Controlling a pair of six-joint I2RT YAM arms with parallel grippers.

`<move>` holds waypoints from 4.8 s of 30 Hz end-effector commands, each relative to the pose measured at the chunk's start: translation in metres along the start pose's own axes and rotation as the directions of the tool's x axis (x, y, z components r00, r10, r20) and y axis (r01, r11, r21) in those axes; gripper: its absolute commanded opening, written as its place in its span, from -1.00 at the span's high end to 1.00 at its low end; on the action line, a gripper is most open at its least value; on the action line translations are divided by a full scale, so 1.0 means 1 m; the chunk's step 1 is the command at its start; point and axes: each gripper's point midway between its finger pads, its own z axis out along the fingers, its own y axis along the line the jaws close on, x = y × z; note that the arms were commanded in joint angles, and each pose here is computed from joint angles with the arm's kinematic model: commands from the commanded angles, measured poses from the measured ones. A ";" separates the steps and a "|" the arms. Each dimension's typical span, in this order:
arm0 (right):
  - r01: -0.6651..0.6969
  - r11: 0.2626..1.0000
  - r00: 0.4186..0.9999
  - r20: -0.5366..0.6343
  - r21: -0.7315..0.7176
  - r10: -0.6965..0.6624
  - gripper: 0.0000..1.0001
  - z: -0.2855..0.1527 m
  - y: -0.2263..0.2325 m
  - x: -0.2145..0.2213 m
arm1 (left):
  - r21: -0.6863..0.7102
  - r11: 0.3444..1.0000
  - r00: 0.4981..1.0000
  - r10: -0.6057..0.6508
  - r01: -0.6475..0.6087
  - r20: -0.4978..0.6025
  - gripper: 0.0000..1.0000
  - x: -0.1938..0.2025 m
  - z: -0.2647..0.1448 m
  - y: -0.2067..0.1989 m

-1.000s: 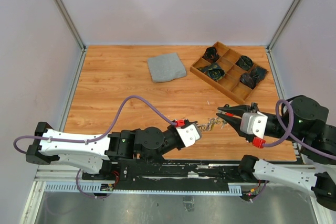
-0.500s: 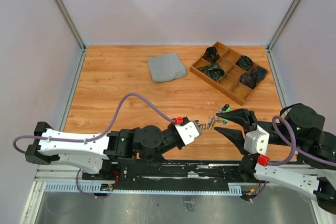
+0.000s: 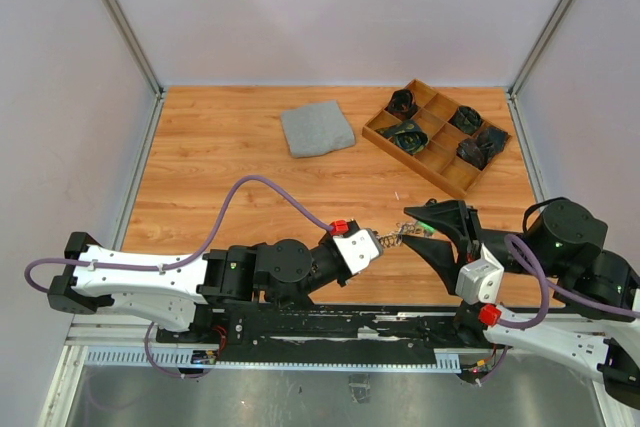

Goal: Put the keys on the keyring

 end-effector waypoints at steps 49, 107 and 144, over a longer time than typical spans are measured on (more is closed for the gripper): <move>-0.022 0.997 0.997 0.075 -0.070 0.027 0.59 0.010 0.015 -0.008 | -0.004 0.999 0.998 -0.049 0.049 0.051 0.99 -0.020 0.003 -0.001; -0.355 0.817 0.921 0.320 0.453 0.223 0.99 -0.006 -0.073 -0.020 | 0.182 0.956 0.898 -0.282 0.231 0.339 -0.16 -0.085 -0.003 -0.023; -0.431 0.885 0.781 0.564 0.176 0.268 0.99 -0.019 -0.056 -0.093 | 0.297 0.948 0.809 -0.260 0.112 0.527 0.37 -0.167 -0.056 -0.005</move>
